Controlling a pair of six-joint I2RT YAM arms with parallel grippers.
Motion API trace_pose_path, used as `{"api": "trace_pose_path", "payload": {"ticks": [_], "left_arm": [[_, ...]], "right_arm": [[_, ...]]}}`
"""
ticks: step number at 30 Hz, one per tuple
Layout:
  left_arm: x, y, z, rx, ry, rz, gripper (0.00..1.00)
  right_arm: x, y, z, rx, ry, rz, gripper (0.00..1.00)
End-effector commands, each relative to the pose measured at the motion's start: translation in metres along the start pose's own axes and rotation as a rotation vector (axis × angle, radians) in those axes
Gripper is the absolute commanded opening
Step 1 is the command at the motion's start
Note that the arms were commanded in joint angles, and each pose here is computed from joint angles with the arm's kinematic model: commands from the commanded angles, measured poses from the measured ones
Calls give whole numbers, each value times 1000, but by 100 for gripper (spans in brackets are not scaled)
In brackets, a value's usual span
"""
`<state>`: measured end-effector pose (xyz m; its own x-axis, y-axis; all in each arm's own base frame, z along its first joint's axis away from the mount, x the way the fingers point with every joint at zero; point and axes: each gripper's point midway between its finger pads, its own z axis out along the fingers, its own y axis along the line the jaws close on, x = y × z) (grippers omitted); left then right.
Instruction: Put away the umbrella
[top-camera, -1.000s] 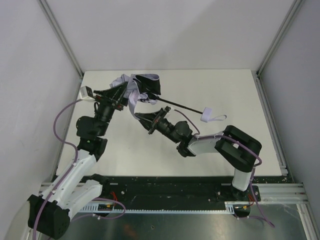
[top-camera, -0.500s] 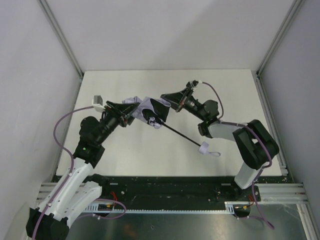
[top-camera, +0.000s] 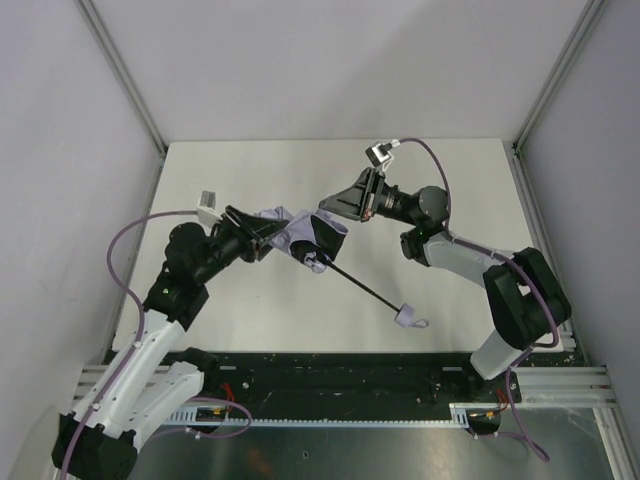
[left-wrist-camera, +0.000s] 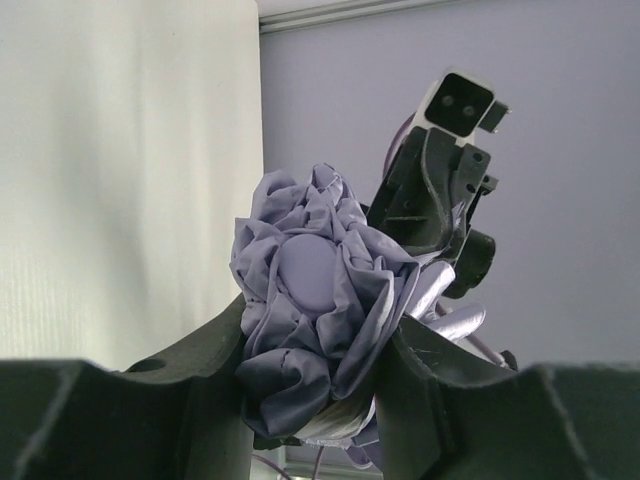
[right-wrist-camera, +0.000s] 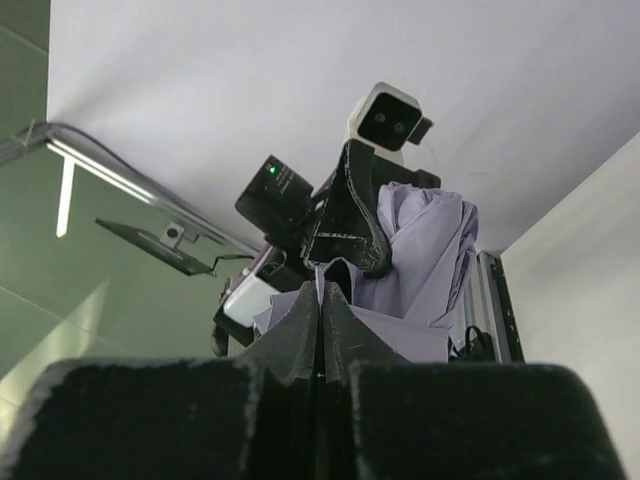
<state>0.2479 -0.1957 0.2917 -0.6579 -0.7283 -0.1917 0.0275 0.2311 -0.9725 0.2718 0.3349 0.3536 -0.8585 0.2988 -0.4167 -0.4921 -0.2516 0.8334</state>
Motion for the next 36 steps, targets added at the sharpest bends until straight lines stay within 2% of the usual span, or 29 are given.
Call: {"api": "trace_pose_path", "payload": {"ticks": [1,6,14,19,24,31,33,36], "left_arm": [[11,32,-5,-137,63,99,0],[9,55,-4,-246,64,176,0],[-1,74,-5,-368,24,197,0],[-8,77,-5,-438,-6,221,0],[-7,81,-3,-496,-7,244,0],[-10,77,-2,-511,-19,242,0],[-9,75,-1,-508,-13,232,0],[-6,71,-2,-492,-12,242,0]], "right_arm": [[-14,80,8,-159,-3,-246,0],[9,104,22,-212,74,-352,0],[63,110,64,-137,202,-502,0],[85,93,86,-36,264,-556,0],[123,67,104,173,432,-795,0],[189,43,100,248,633,-958,0],[194,28,94,290,642,-971,0],[176,16,85,325,548,-900,0]]}}
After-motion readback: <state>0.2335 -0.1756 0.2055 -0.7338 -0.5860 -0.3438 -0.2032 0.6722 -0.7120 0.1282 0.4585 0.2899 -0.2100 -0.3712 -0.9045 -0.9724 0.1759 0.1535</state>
